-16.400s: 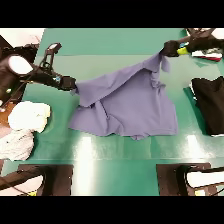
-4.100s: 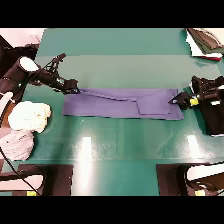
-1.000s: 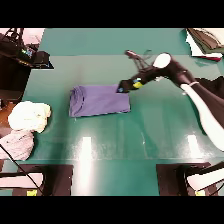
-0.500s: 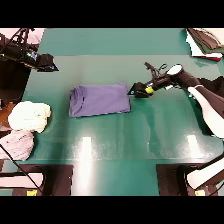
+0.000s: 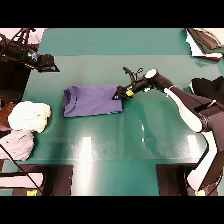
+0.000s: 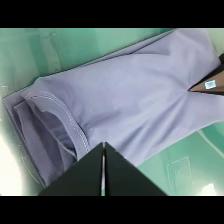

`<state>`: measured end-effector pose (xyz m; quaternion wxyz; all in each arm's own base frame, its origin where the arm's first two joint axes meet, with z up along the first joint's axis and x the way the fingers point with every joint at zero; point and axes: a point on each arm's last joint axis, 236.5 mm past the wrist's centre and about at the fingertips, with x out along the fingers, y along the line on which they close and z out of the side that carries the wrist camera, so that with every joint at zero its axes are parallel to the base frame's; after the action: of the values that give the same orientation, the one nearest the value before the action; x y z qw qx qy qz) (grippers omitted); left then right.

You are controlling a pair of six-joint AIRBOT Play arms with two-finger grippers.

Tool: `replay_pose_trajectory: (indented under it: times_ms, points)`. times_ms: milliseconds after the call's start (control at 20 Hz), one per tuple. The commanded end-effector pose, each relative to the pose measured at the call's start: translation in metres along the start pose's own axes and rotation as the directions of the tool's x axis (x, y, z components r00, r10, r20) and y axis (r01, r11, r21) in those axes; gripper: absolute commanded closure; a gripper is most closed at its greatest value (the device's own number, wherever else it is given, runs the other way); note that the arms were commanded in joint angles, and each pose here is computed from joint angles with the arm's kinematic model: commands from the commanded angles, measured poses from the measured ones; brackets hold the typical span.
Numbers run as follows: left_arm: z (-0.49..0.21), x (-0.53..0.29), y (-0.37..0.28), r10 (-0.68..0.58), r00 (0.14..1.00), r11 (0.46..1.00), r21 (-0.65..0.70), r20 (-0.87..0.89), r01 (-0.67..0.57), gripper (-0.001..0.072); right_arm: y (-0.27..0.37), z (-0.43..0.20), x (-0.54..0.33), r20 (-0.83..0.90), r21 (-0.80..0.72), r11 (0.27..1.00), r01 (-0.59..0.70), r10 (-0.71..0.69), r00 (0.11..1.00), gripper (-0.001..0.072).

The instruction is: Fold the shirts.

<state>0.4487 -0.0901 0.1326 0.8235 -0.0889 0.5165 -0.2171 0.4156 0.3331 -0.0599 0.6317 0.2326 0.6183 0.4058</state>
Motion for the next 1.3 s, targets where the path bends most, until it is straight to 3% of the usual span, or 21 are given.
replay_pose_trajectory:
  times_ms: [0,200,500,850,1100,1250]
  points:
    - [-0.002,0.000,0.000,-0.002,1.000,1.000,0.000,-0.010,0.002,0.0685,0.010,0.005,-0.010,0.016,-0.053,0.999,-0.006,0.007,1.000,0.0695]
    - [-0.002,0.001,-0.003,-0.004,1.000,1.000,0.005,-0.011,0.004,0.0686,0.018,0.037,-0.113,0.186,-0.079,0.997,0.023,-0.008,0.983,0.0696]
    - [0.015,0.021,-0.053,-0.044,0.998,0.994,0.105,0.053,0.039,0.0686,-0.061,0.041,-0.323,0.484,0.091,0.939,0.332,-0.334,0.809,0.0696]
    - [0.006,0.039,-0.117,-0.112,0.993,0.973,0.208,0.026,0.104,0.0685,-0.150,0.004,-0.509,0.704,0.414,0.851,0.323,-0.525,0.478,0.0697]
    - [0.002,0.044,-0.135,-0.131,0.991,0.963,0.239,0.021,0.122,0.0685,-0.152,0.005,-0.544,0.770,0.408,0.854,0.323,-0.512,0.381,0.0697]
    - [0.002,0.044,-0.135,-0.130,0.991,0.963,0.239,0.020,0.122,0.0685,-0.124,0.014,-0.574,0.835,0.373,0.852,0.368,-0.481,0.268,0.0697]
